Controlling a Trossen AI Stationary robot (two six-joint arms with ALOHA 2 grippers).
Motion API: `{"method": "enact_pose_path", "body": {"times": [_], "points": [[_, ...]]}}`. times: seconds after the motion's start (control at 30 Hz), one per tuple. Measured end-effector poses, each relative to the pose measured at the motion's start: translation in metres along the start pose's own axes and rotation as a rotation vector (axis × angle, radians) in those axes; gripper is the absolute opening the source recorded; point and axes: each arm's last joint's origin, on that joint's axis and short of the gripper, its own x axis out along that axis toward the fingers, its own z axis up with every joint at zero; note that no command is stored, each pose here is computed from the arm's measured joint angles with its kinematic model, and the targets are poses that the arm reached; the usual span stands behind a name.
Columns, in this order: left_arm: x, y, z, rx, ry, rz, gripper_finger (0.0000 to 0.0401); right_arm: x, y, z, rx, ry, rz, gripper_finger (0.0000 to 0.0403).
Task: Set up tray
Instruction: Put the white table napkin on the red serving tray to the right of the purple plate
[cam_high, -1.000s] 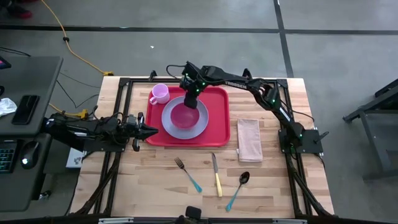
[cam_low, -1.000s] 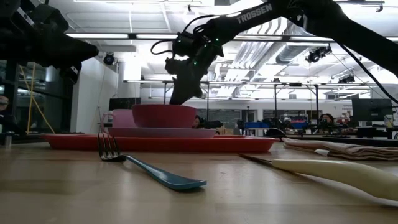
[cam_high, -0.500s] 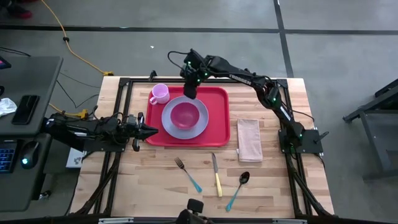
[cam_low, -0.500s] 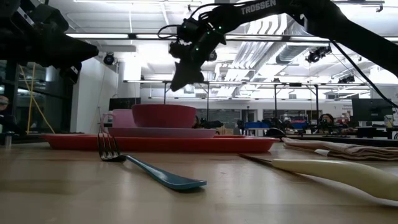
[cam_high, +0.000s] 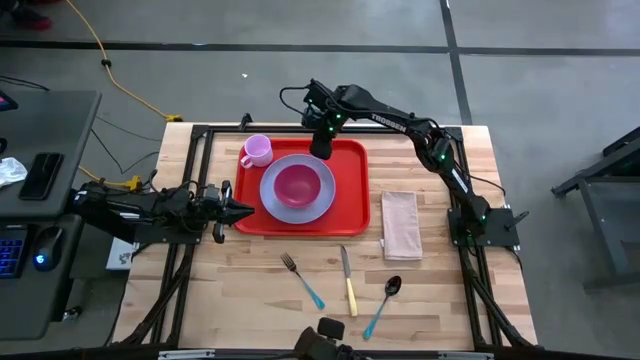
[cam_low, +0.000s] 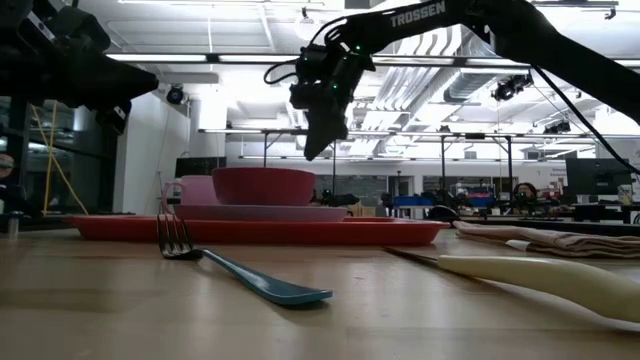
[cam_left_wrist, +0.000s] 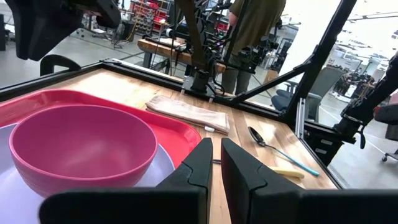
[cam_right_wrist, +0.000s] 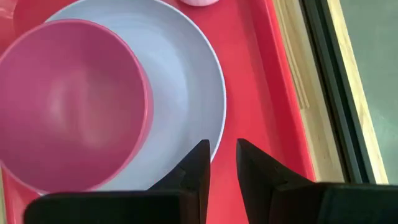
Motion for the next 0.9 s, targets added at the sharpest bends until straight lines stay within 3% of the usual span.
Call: {"method": "enact_pose_path", "body": {"times": [0.43,0.9], "points": [[0.000,0.000,0.000,-0.068,0.000,0.000,0.0065,-0.008,-0.030,-0.014,0.020,0.049,0.004,0.0057],[0.000,0.000,0.000,-0.068,0.000,0.000,0.0065,-0.025,-0.074,-0.039,0.085,0.050,0.146,0.0057]]}}
